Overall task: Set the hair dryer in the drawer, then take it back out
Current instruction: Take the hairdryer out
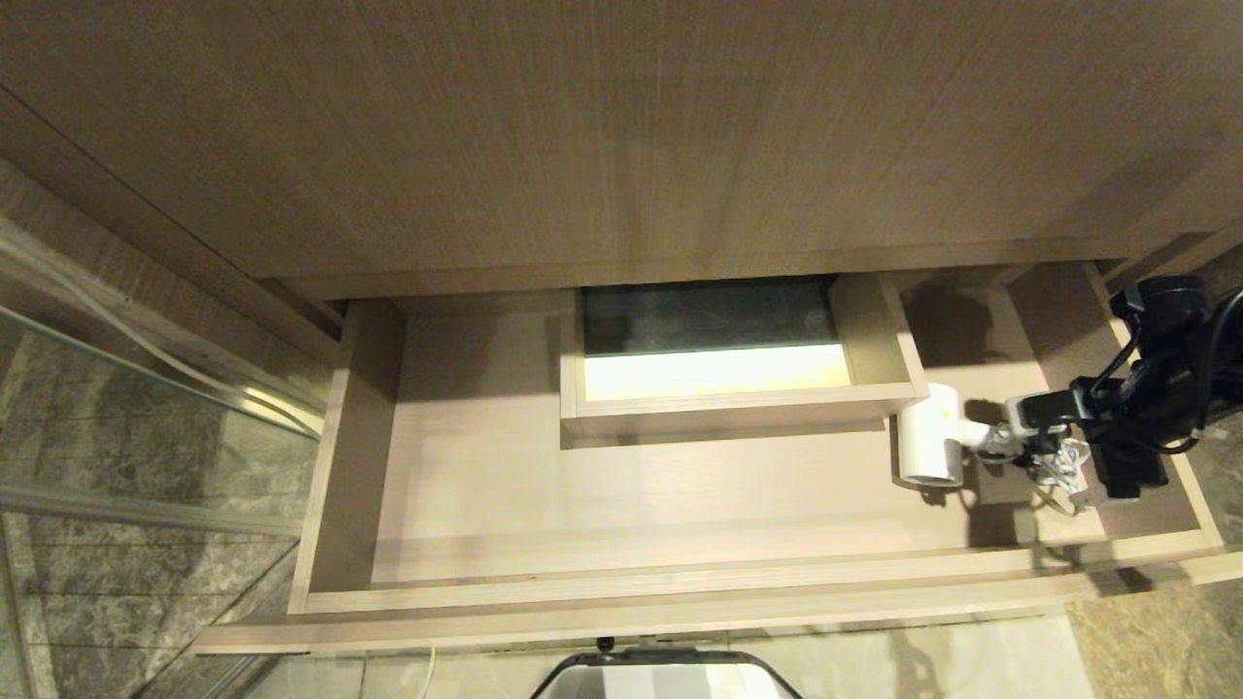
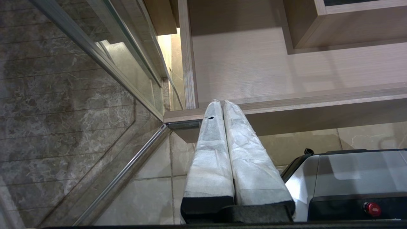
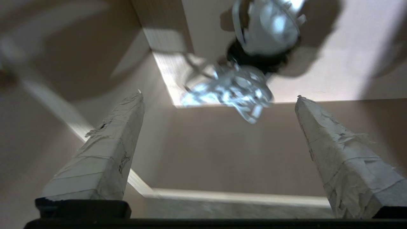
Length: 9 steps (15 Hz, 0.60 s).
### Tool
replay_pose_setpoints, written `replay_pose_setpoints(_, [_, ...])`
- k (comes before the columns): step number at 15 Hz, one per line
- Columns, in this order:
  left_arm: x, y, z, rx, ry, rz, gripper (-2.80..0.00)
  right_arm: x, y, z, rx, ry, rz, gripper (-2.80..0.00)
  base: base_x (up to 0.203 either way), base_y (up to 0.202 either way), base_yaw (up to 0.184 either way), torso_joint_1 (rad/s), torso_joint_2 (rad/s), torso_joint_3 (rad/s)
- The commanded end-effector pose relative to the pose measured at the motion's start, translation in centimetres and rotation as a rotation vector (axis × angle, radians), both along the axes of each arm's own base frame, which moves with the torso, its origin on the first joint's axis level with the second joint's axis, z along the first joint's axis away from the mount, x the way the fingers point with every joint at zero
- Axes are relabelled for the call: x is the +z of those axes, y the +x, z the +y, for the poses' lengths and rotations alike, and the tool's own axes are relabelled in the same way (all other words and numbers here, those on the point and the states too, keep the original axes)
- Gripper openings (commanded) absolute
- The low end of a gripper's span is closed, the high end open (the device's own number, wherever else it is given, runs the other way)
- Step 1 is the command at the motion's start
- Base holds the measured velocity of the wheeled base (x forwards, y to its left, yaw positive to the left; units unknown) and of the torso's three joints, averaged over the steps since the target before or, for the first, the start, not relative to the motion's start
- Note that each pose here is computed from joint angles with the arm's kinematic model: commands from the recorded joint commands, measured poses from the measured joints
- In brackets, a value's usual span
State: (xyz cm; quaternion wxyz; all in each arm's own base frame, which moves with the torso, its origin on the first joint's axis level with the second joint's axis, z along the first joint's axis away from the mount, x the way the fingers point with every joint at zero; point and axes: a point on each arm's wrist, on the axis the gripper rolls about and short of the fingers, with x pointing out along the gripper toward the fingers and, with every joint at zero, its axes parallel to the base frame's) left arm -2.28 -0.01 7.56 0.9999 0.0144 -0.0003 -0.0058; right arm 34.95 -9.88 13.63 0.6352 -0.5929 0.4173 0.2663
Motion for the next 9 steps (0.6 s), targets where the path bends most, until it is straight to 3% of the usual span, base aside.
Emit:
replay_pose_setpoints(1, [-0.1, 0.0, 0.0, -0.001, 0.000, 0.002, -2.80, -1.3, 0.9, 1.0, -0.045, 0.022, 0.023, 0.00, 0.000, 0.000, 0.000, 0.000, 0.00, 0.000])
replay_pose_setpoints(3, [-0.1, 0.0, 0.0, -0.001, 0.000, 0.002, -2.80, -1.5, 0.9, 1.7, -0.089, 0.025, 0.032, 0.00, 0.000, 0.000, 0.000, 0.000, 0.00, 0.000])
replay_pose_setpoints(9, [-0.1, 0.0, 0.0, 0.000, 0.000, 0.002, -2.80, -3.3, 1.9, 1.9, -0.094, 0.066, 0.057, 0.00, 0.000, 0.000, 0.000, 0.000, 0.00, 0.000])
